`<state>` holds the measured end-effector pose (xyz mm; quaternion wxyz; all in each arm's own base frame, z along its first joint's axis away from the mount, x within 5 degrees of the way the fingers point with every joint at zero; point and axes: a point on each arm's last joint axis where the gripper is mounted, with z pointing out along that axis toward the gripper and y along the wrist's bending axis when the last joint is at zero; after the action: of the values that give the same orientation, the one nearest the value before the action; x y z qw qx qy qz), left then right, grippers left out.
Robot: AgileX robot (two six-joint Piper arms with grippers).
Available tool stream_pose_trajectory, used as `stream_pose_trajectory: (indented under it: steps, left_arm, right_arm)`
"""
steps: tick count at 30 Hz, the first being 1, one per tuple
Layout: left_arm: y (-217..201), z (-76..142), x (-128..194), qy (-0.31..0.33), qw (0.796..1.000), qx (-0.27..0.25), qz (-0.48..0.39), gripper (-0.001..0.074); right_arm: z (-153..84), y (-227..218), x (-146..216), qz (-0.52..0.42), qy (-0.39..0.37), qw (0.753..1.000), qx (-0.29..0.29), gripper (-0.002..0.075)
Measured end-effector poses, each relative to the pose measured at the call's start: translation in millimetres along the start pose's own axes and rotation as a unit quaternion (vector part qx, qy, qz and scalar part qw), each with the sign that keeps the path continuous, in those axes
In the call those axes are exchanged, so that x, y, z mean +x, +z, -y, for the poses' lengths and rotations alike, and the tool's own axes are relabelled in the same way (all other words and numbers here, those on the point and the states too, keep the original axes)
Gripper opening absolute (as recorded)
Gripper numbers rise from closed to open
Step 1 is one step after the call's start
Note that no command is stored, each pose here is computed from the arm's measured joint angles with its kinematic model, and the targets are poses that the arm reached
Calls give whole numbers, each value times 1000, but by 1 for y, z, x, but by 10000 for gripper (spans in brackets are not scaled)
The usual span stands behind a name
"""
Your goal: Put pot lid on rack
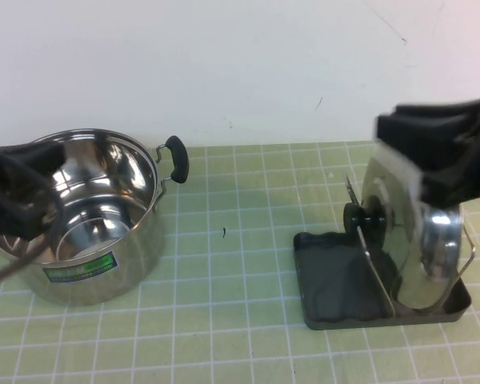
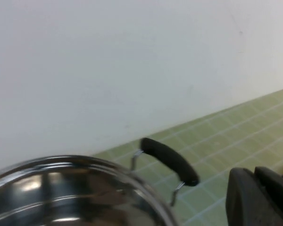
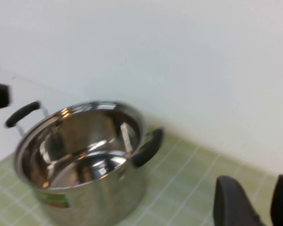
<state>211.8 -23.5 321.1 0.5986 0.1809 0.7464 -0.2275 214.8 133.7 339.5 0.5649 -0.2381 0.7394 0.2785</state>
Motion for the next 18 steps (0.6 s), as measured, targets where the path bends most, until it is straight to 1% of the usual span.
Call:
stream_pose_trajectory:
  steps: [4, 8, 12, 15, 18]
  left_arm:
    - [-26, 14, -10, 50, 997, -61, -5, 2]
    - [-50, 27, -4, 74, 991, -108, 12, 1]
    - [-75, 48, 11, 82, 987, -131, 46, 2]
    - [-88, 62, 27, 82, 985, -135, 66, 1]
    - [-101, 73, 39, 87, 982, -142, 93, 2]
  right_arm:
    - [-12, -38, -22, 52, -73, 996, 11, 137]
    - [-28, -83, -33, 106, -136, 985, 16, 75]
    - [-39, -124, -19, 143, -174, 974, 28, 41]
    - [-45, -147, 2, 163, -161, 973, 23, 34]
    - [-52, -162, 29, 166, -147, 975, -3, 31]
